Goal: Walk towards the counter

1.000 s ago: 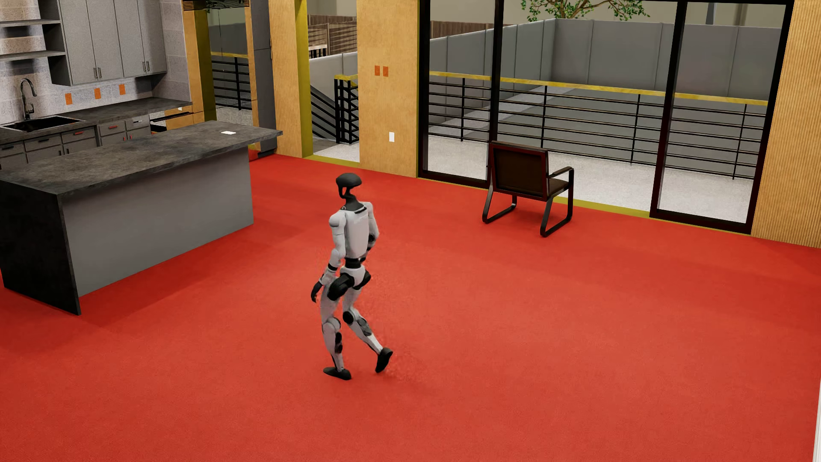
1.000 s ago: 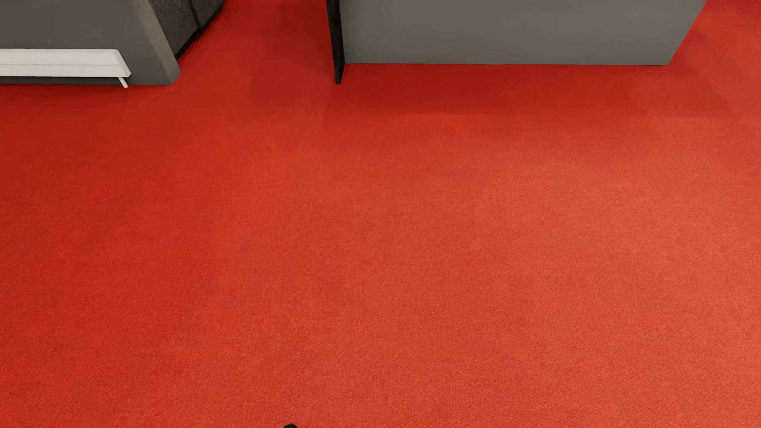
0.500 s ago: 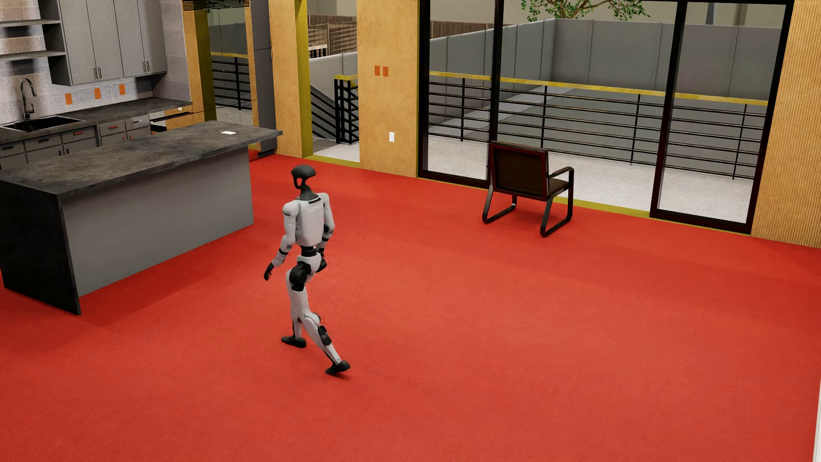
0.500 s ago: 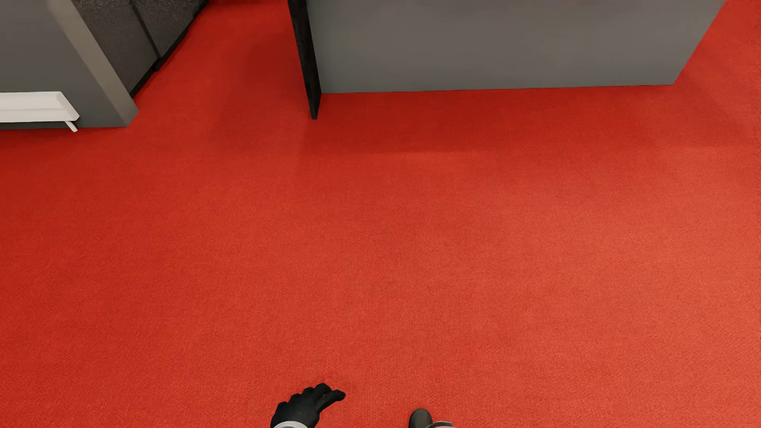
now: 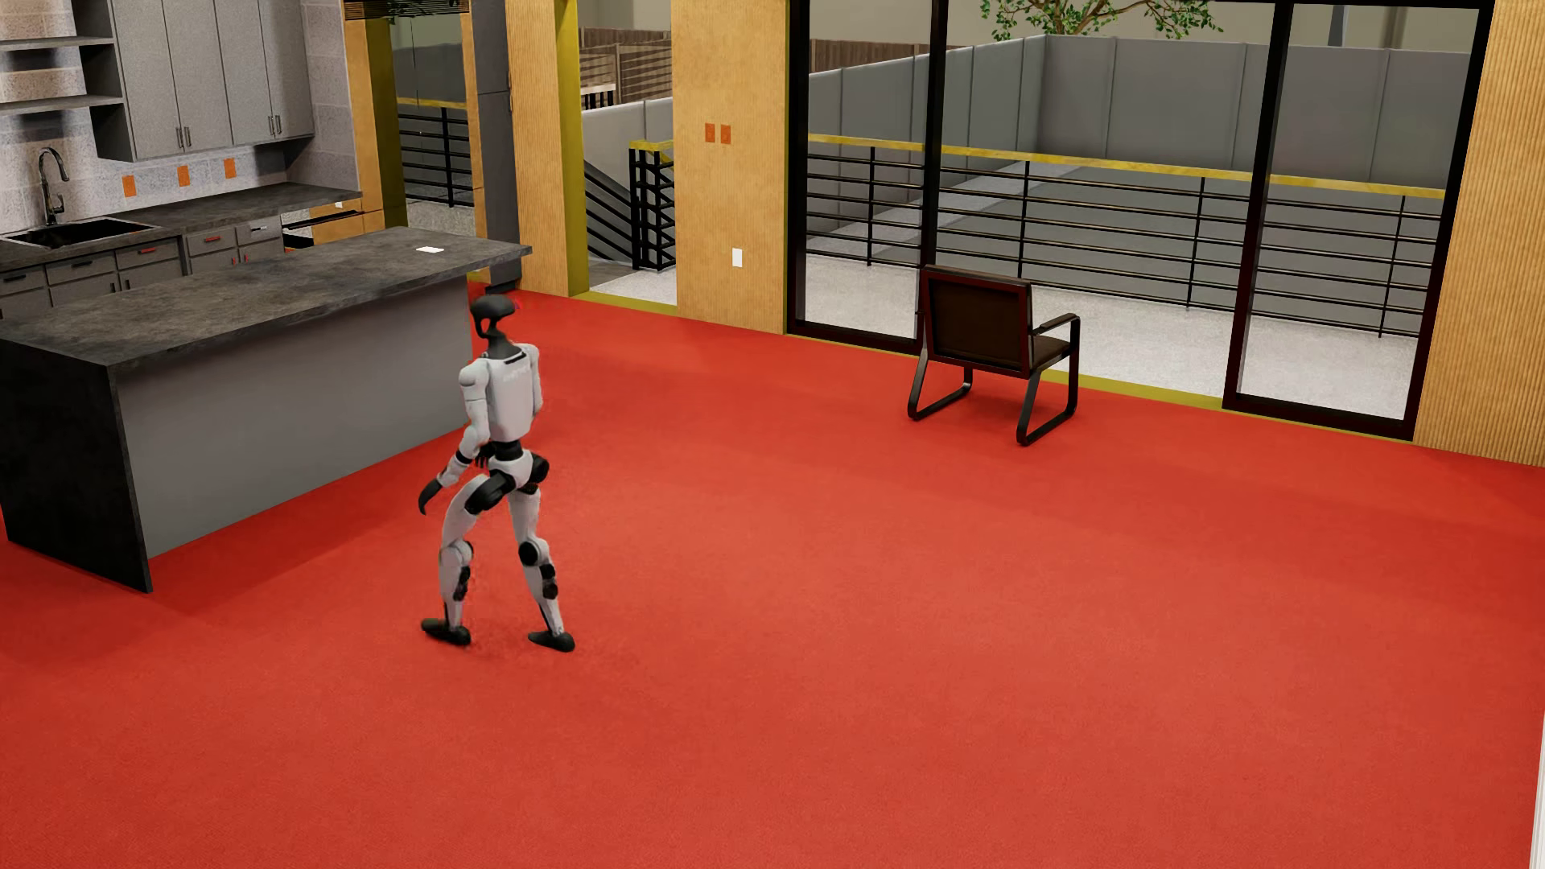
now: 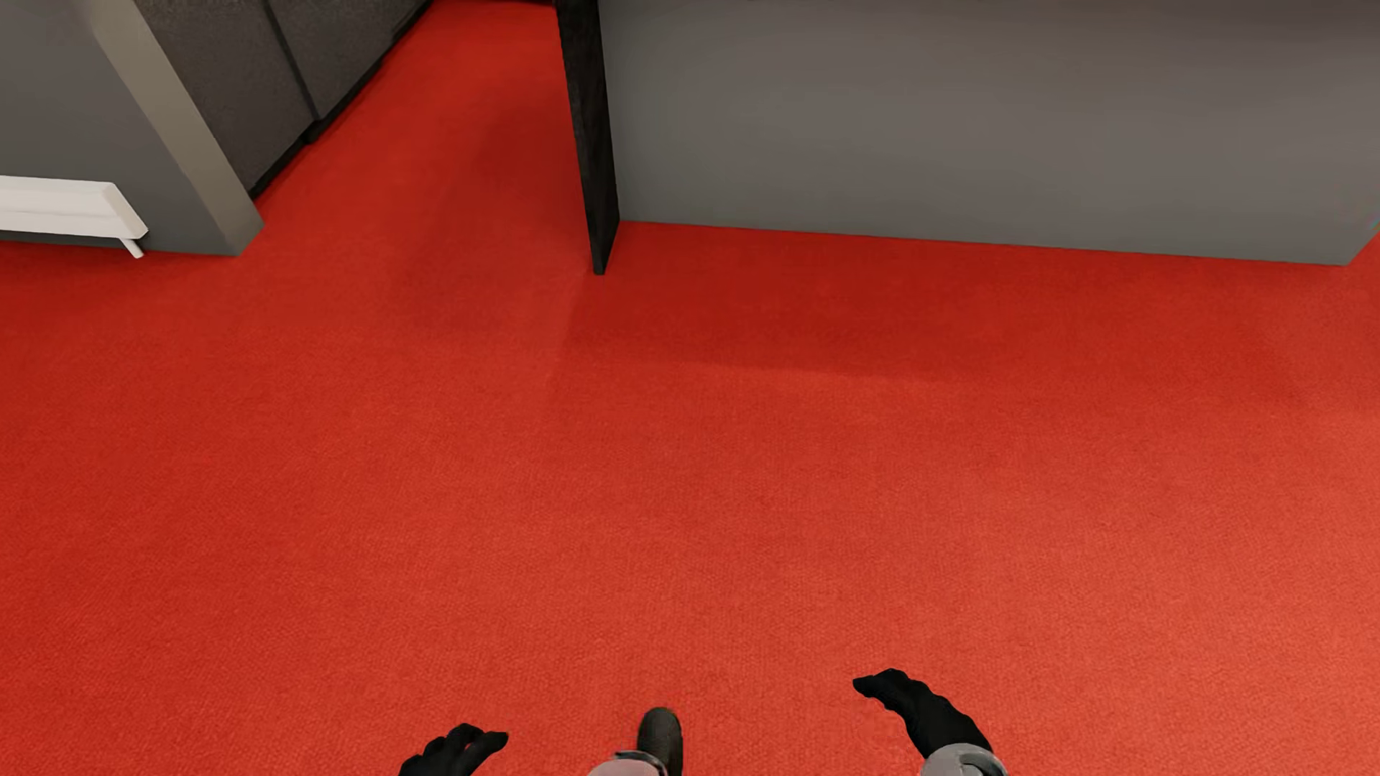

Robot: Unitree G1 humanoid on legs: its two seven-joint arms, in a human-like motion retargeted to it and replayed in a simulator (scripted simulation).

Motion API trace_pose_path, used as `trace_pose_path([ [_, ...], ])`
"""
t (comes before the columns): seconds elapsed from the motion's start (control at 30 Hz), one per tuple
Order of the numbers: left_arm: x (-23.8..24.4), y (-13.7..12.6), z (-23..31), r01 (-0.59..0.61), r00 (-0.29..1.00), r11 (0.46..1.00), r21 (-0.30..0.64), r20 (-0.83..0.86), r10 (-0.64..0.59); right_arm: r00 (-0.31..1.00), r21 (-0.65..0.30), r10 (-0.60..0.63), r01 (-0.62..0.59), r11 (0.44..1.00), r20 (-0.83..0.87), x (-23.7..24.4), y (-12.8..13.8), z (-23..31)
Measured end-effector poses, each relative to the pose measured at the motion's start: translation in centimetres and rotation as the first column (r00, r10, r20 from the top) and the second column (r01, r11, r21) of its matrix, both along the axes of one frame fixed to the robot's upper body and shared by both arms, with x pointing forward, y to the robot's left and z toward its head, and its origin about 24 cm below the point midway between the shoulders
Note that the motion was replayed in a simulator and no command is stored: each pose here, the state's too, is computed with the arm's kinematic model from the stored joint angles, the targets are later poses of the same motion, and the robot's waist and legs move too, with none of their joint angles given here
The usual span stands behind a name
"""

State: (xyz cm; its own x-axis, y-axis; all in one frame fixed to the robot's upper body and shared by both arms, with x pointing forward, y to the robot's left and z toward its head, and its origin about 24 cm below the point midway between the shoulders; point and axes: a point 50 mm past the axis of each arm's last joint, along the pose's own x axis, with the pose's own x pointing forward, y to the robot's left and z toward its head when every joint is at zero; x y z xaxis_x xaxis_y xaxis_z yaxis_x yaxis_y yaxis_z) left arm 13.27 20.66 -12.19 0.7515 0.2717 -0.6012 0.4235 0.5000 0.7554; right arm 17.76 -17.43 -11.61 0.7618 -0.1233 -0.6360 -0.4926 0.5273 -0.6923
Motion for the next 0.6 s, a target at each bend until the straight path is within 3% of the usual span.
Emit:
trace_pose_path([
  [0.13, -2.7, -0.7, -1.3, -0.001, 0.997, 1.0, 0.024, -0.074, 0.003, 0.999, -0.014, 0.004, -0.003, 1.0, 0.046, 0.4, 0.3, 0.3],
  [0.27, -6.5, -2.1, -3.3, -0.029, 0.972, 1.0, 0.003, -0.232, 0.029, 0.983, -0.005, -0.136, 0.136, 0.991, -0.12, -4.4, -1.1, -1.9],
  [0.37, -5.8, -3.4, -3.7, 0.071, 0.965, 0.997, -0.016, -0.252, -0.073, 0.966, -0.051, 0.093, -0.108, 0.993, -0.24, -6.3, -1.9, -2.4],
  [0.4, -4.8, -3.8, -3.6, 0.107, 0.967, 0.994, -0.019, -0.229, -0.109, 0.964, -0.061, 0.117, -0.135, 0.989, -0.24, -6.5, -2.4, -2.2],
  [0.53, 0.6, -5.2, -2.1, 0.201, 0.976, 0.979, -0.025, -0.079, -0.202, 0.962, -0.064, -0.205, 0.196, 0.978, -0.179, -8.4, -4.6, -1.7],
  [0.6, 3.6, -6.1, -0.6, 0.227, 0.973, 0.973, -0.038, 0.039, -0.226, 0.946, -0.066, -0.269, 0.261, 0.963, -0.179, -9.1, -4.7, -1.7],
])
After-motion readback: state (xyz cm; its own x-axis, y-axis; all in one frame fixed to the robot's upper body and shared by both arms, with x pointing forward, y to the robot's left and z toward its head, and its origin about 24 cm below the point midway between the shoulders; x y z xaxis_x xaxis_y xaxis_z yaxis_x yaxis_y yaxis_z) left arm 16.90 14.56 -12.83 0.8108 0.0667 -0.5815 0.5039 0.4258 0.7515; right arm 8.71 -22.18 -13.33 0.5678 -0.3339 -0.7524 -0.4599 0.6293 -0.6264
